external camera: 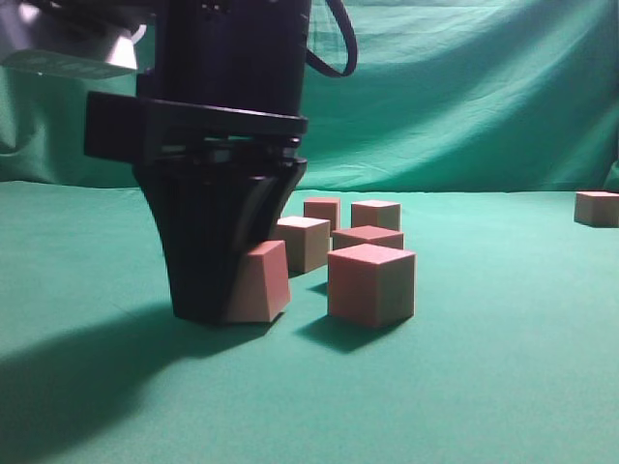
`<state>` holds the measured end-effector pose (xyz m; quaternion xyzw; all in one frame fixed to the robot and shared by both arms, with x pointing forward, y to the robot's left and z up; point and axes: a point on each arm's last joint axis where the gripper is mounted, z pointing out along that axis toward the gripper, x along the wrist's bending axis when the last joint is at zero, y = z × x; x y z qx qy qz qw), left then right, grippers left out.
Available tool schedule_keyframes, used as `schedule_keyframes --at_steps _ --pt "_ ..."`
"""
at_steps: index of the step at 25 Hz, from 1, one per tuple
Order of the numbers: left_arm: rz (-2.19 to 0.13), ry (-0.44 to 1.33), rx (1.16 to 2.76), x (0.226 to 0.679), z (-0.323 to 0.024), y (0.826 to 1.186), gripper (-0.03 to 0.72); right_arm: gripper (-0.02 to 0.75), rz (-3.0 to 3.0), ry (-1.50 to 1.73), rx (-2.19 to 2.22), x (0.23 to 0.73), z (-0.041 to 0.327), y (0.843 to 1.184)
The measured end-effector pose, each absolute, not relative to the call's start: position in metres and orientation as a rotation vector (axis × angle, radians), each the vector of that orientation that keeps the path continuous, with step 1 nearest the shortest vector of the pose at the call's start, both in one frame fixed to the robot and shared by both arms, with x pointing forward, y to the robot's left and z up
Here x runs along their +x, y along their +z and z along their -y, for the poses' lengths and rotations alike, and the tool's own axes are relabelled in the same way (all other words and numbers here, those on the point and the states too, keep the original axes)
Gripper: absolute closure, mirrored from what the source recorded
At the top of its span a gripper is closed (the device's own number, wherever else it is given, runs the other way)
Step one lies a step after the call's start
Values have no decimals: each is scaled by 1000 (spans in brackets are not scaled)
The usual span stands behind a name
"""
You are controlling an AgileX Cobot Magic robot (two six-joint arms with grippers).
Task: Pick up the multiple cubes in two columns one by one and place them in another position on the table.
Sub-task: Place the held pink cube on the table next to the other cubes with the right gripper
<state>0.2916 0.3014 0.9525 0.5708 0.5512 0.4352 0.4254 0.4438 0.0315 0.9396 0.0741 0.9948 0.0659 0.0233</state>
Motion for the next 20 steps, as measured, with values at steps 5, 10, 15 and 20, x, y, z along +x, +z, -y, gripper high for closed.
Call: schedule_keyframes --at_steps 5,10,15,20 --pt "-1378 1088 1427 292 -301 953 688 475 -3081 201 229 444 -31 940" --pt "-1378 1088 1427 292 -301 953 688 396 -3084 193 230 443 -31 939" --pt "-1378 1088 1427 292 -301 953 688 256 -3090 188 234 443 -31 939" --pt "-1378 1088 1427 292 -301 953 688 190 -3098 194 245 442 -31 939"
